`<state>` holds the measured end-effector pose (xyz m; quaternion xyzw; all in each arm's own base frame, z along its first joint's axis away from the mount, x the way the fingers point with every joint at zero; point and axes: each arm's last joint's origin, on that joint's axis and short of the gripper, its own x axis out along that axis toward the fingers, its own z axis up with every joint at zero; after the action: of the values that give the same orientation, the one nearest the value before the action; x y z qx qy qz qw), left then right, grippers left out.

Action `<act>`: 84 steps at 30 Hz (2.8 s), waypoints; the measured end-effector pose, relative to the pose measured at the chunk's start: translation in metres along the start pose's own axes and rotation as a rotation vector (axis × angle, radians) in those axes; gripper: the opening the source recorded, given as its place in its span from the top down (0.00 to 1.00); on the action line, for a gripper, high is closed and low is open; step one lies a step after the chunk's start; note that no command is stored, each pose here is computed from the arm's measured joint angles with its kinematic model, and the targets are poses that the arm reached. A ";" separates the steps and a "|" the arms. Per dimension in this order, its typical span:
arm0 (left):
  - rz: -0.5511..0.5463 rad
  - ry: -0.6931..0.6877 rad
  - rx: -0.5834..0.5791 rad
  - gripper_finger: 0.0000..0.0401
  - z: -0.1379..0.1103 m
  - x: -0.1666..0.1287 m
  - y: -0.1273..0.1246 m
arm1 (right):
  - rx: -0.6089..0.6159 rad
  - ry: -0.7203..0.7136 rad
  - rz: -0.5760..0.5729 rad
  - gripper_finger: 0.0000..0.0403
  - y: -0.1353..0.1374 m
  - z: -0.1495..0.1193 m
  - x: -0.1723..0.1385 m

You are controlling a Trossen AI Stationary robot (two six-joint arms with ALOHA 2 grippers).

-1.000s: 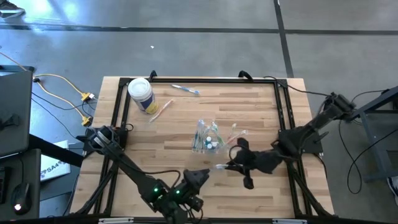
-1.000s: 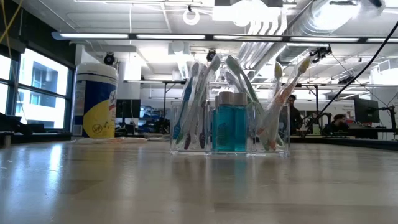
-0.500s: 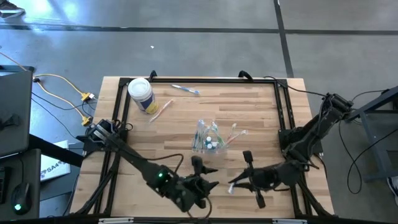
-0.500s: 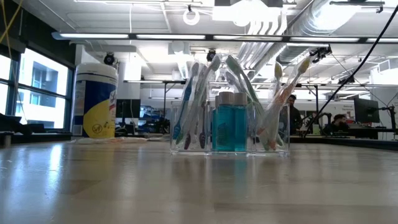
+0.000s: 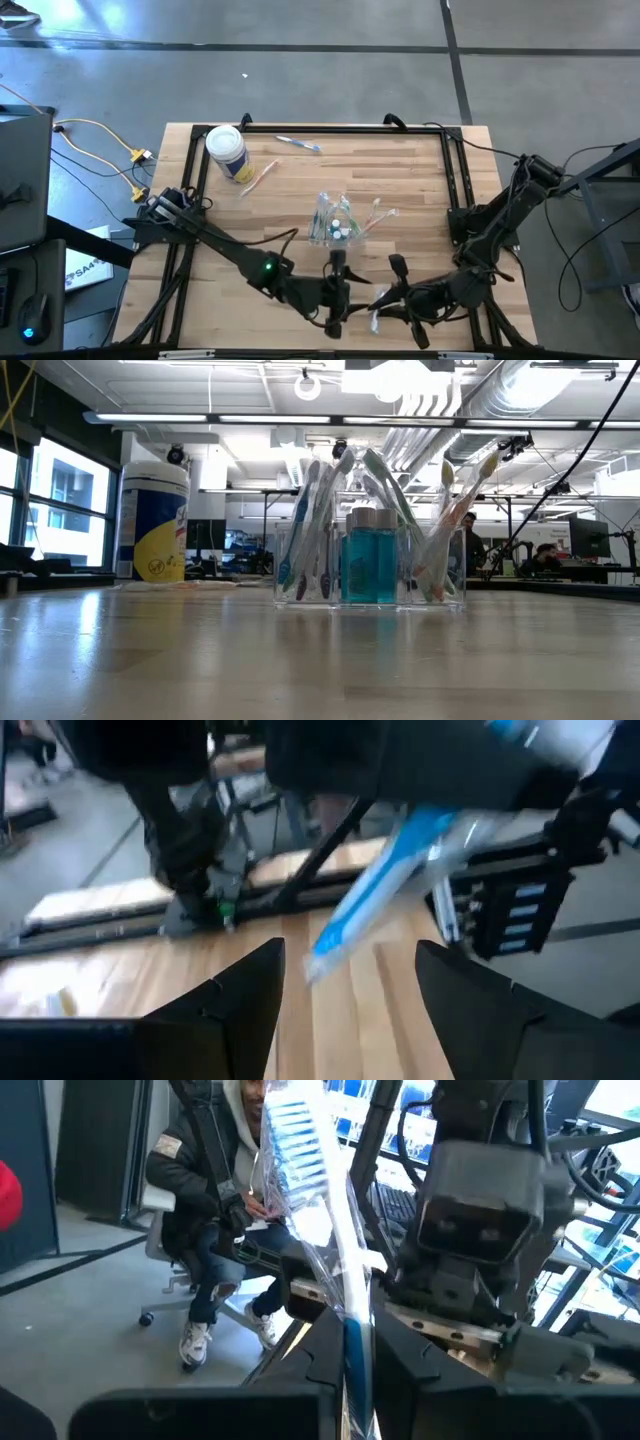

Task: Pick & Place toothbrushing station
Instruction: Put the bottom blue toothbrush into the transparent organizer

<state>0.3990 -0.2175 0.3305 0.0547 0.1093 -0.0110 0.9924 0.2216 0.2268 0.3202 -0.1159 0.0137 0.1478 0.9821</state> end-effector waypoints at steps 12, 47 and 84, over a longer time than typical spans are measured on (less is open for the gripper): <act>-0.083 -0.131 0.034 0.44 0.004 0.010 -0.005 | -0.013 -0.028 -0.039 0.95 -0.002 0.004 0.000; 0.003 -0.203 0.083 0.84 0.009 0.012 -0.003 | -0.021 -0.020 -0.068 0.94 -0.006 0.003 0.002; 0.545 0.156 -0.008 0.96 -0.008 -0.044 0.015 | 0.012 0.105 -0.371 0.47 0.035 0.006 -0.057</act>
<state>0.3551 -0.2017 0.3342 0.0788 0.1668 0.2609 0.9476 0.1566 0.2441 0.3217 -0.1183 0.0444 -0.0423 0.9911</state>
